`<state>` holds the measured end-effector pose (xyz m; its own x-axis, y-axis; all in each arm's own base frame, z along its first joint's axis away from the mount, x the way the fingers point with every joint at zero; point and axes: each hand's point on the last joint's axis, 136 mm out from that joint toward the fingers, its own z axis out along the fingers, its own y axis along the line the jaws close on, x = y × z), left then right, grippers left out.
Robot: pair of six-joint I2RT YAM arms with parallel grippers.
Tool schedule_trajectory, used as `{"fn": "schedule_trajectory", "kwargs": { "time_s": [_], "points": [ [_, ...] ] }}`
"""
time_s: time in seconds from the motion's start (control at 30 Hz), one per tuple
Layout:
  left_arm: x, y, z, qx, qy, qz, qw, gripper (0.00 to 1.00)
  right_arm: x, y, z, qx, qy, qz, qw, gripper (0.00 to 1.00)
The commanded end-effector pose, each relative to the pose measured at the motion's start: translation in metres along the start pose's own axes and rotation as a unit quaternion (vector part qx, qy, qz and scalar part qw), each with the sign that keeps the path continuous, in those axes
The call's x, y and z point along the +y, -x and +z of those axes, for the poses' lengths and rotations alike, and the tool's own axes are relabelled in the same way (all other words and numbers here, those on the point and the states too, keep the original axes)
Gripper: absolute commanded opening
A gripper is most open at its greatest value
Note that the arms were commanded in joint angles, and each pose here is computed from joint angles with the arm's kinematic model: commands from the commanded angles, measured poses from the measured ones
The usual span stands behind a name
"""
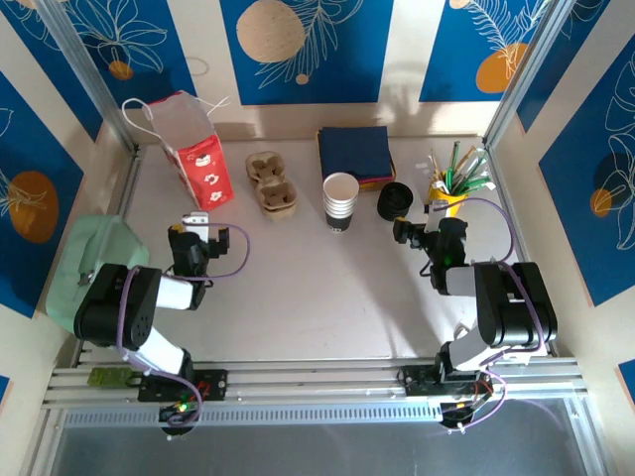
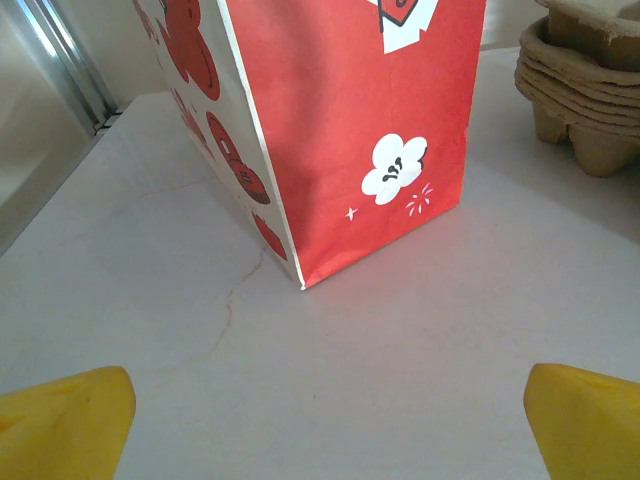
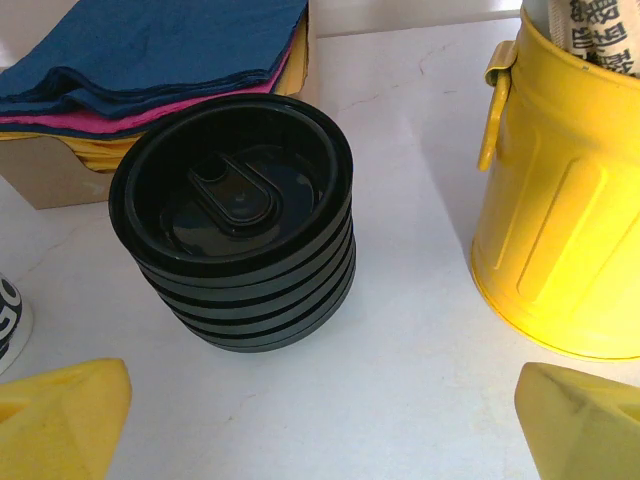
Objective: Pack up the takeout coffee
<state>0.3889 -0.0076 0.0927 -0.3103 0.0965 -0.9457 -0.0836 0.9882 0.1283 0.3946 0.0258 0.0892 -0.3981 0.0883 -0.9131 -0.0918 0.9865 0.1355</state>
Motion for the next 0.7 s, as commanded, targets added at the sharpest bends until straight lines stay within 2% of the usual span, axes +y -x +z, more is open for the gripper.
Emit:
{"fn": "schedule_trajectory", "kwargs": {
  "time_s": [0.0,0.67],
  "points": [
    [-0.0007,0.0042,0.0028,-0.004,-0.005,0.002,1.000,0.99,0.0018,0.0045,0.0002,-0.007,0.007,-0.008,1.000,0.99],
    [0.0012,0.0037,0.0030,-0.003,0.001,-0.001,1.000,0.99,0.0018,0.0054,0.0005,-0.007,0.009,-0.007,1.000,0.99]
  ]
}}
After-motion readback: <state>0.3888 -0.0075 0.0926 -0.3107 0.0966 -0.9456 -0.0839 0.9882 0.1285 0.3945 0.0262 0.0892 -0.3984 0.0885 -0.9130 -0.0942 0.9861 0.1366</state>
